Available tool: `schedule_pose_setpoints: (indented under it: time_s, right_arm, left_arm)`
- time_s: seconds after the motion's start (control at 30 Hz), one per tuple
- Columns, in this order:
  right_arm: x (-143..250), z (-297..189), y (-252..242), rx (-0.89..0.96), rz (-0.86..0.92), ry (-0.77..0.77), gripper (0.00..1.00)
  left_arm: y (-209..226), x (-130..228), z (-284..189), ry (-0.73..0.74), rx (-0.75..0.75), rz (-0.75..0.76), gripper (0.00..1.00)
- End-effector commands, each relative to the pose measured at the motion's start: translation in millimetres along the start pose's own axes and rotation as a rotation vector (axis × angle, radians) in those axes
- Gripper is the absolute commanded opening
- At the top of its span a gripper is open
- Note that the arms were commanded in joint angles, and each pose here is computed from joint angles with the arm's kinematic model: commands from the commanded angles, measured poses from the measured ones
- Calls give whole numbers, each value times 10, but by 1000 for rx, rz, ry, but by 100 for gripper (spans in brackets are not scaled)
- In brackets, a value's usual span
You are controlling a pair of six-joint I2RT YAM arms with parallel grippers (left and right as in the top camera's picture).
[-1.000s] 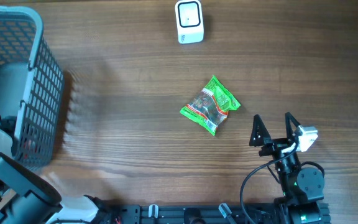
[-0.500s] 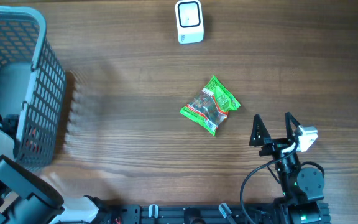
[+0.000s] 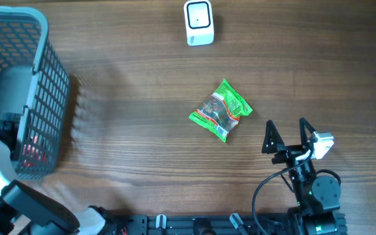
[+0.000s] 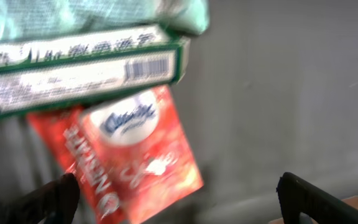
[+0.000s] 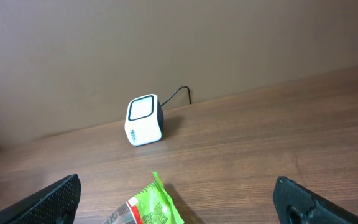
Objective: Scan the item barcode
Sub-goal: 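Return the left gripper into the basket above the tissue pack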
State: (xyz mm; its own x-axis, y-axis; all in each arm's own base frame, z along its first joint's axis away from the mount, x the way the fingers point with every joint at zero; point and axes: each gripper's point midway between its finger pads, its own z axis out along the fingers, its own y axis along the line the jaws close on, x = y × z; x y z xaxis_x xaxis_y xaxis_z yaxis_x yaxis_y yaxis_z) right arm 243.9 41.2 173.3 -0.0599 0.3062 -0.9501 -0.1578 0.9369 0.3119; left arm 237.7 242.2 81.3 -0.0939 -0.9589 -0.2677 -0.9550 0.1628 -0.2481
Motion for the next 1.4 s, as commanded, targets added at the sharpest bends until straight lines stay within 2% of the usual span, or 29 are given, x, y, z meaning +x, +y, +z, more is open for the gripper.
schedule_pose_setpoints:
  time_s: [0.0, 0.27, 0.6, 0.7, 0.87, 0.93, 0.97, 1.0, 1.07, 1.2, 1.37]
  right_arm:
    - [-24, -1, -17, 9, 0, -11, 100]
    - [-24, -1, -17, 9, 0, -11, 100]
    - [-25, -1, -17, 9, 0, -12, 100]
    - [-25, -1, -17, 9, 0, -12, 100]
    - [-24, -1, -17, 9, 1, -11, 100]
    - [-25, -1, -17, 9, 0, -12, 100]
    - [-25, -1, -17, 9, 1, -12, 100]
    - [-24, -1, -17, 9, 0, -11, 100]
    - [-24, -1, -17, 9, 0, -11, 100]
    - [-24, -1, -17, 9, 0, -11, 100]
    - [-24, -1, -17, 9, 1, -11, 100]
  left_arm:
    - [114, -12, 33, -21, -63, -7, 100]
    - [275, 85, 264, -29, -102, -22, 100]
    - [417, 245, 728, 56, -165, -21, 100]
    - [398, 244, 747, 59, -156, -21, 85]
    - [349, 262, 748, 71, -129, -23, 85]
    - [326, 255, 752, 70, -117, -24, 82]
    - [303, 258, 754, 73, -105, -24, 79]
    - [289, 257, 755, 74, -98, -25, 61]
    - [241, 273, 758, 86, -71, -26, 4]
    - [55, 315, 673, 120, 28, -28, 4]
    - [-200, 43, 124, 3, 130, -14, 4]
